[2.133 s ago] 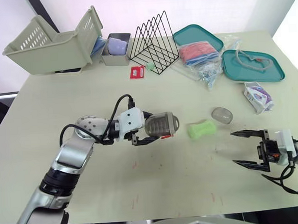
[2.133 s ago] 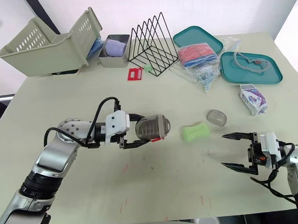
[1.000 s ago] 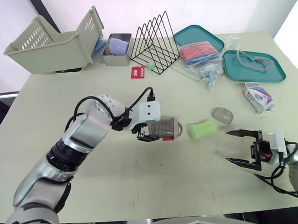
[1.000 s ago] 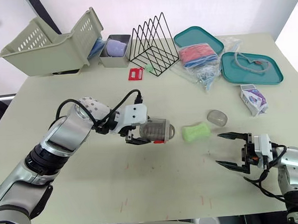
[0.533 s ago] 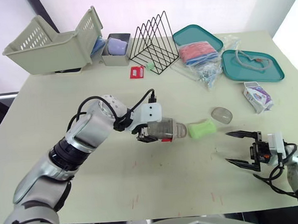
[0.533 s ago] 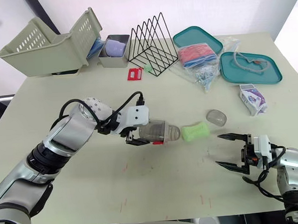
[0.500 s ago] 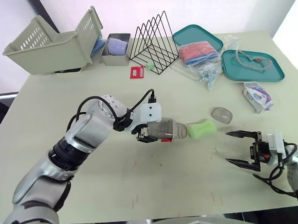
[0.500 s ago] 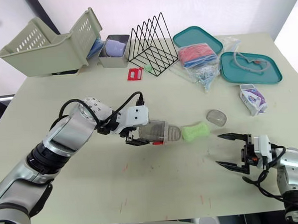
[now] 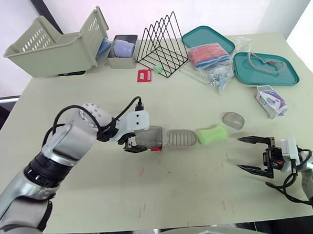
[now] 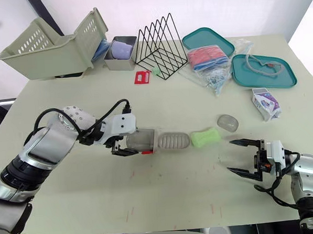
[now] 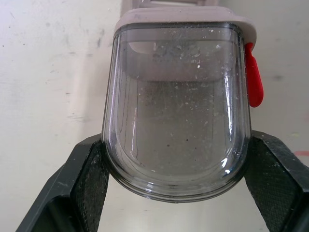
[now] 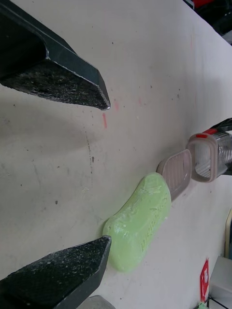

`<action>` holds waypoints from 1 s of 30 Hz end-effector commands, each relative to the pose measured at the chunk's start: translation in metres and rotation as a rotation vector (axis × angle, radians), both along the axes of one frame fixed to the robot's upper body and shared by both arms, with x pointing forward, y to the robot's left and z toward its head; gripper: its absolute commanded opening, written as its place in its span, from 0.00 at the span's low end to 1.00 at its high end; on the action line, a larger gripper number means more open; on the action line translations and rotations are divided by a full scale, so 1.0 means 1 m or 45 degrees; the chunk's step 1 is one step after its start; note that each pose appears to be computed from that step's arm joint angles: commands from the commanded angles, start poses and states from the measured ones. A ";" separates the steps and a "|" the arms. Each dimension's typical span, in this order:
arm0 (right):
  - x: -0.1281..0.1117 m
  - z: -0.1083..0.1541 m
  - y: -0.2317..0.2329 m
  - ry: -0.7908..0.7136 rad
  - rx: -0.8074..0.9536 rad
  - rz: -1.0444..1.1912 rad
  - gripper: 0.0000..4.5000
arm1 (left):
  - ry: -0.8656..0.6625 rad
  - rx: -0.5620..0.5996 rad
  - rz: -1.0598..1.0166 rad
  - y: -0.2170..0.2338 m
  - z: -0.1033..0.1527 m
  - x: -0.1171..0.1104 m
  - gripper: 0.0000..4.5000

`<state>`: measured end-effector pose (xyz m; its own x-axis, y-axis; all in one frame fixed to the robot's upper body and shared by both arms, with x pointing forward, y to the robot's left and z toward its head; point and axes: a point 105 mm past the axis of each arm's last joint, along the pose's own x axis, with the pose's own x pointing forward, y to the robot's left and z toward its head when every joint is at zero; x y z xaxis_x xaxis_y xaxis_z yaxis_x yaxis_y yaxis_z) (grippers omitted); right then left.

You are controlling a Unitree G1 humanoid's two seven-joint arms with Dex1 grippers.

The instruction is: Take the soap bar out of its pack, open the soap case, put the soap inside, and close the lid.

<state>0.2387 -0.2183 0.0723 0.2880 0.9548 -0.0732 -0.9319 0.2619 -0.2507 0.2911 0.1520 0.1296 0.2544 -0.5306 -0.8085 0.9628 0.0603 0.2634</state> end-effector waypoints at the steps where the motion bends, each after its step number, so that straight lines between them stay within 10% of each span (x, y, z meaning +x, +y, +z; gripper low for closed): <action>1: 0.002 0.007 -0.002 -0.044 -0.009 0.006 0.97 | -0.064 -0.024 -0.014 0.006 0.010 0.003 0.77; 17: 0.002 0.009 -0.007 -0.027 -0.015 0.002 0.97 | -0.090 -0.083 -0.039 0.005 -0.002 0.011 0.77; 19: 0.001 0.009 -0.007 -0.024 -0.019 0.003 1.00 | -0.085 -0.106 -0.036 0.004 -0.001 0.011 1.00; 30: 0.001 0.009 -0.006 -0.020 -0.025 0.012 1.00 | -0.102 -0.181 -0.067 0.003 0.018 0.008 1.00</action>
<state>0.2397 -0.2248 0.0741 0.2918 0.9523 -0.0896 -0.9341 0.2635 -0.2408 0.2997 0.1562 0.1302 0.2616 -0.6264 -0.7343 0.9550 0.0580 0.2909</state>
